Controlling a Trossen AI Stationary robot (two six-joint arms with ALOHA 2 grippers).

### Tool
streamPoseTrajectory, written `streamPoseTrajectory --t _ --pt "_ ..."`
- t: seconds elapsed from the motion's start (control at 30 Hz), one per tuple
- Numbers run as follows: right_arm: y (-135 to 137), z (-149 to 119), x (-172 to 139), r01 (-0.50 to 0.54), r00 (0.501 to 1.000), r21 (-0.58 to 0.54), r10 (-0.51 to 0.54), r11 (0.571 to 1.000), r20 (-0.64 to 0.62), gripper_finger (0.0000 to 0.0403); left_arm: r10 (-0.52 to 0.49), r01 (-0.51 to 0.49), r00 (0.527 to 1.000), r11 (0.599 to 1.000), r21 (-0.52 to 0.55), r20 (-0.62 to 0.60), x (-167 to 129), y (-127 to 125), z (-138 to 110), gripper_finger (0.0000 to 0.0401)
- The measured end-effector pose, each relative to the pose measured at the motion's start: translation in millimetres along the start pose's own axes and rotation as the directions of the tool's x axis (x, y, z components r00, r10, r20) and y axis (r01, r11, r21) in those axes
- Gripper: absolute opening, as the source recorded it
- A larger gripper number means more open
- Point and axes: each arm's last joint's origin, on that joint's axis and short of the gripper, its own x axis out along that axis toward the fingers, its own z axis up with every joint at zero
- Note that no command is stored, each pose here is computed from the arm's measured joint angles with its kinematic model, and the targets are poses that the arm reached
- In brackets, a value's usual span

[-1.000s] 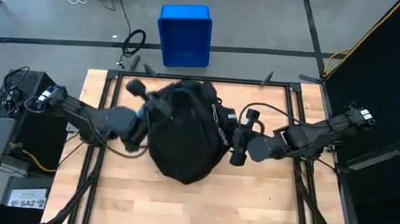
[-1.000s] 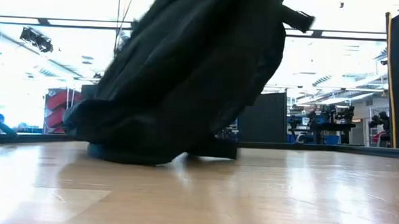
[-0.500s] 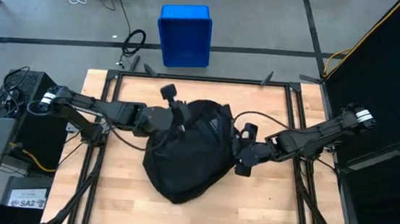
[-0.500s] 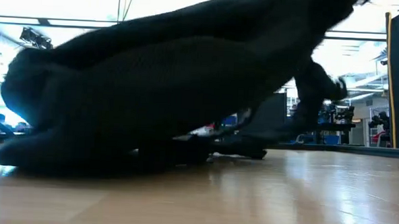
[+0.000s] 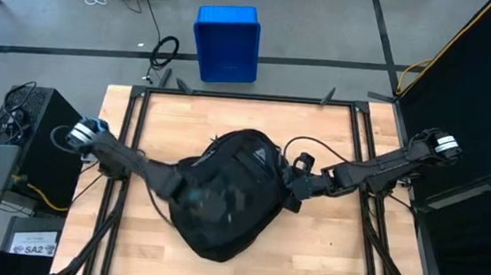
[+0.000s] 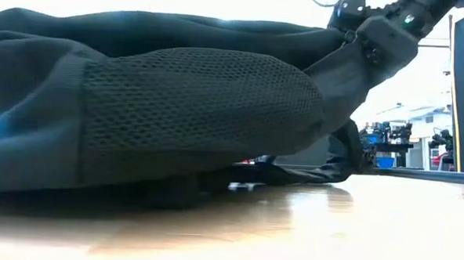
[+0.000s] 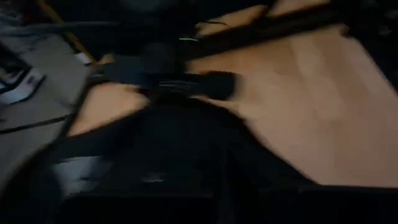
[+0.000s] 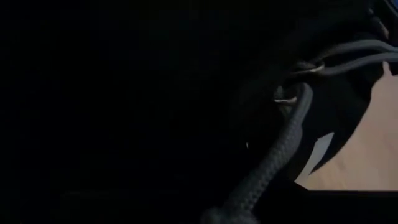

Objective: Unpack backpack
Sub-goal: Open the black backpack

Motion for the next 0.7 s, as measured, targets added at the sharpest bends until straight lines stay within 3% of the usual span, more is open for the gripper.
streamPoseTrajectory --t 0.13,0.23,0.33,0.4,0.5,0.7 --pt "-4.6 2.8 2.6 0.011 1.0 0.006 -0.011 1.0 0.007 0.0 0.089 -0.091 0.994 0.996 0.015 0.066 -5.0 -40.2 -4.1 0.0" --pt "-7.4 5.4 4.2 0.016 1.0 0.019 -0.017 1.0 0.019 0.0 0.178 -0.179 0.982 0.984 0.017 0.065 -4.1 -55.7 -12.0 0.0" --pt "-9.6 7.2 5.4 0.021 0.999 0.026 -0.021 0.999 0.027 0.0 0.155 -0.155 0.986 0.988 -0.009 0.058 1.4 -66.1 -18.3 0.0001" --pt "-10.3 8.1 5.9 0.021 0.999 0.026 -0.022 0.999 0.033 0.0 0.084 -0.084 0.995 0.996 -0.01 0.052 4.6 -72.0 -20.9 0.0008" --pt "-12.0 9.7 7.0 0.016 0.999 0.027 -0.017 1.0 0.039 0.0 0.003 -0.004 0.999 1.0 0.005 0.033 10.0 -79.1 -26.3 0.0035" --pt "-15.4 11.5 8.8 0.019 0.999 0.034 -0.02 0.999 0.041 0.0 0.037 -0.037 0.999 0.999 0.016 0.002 14.6 -80.4 -32.8 0.0136"
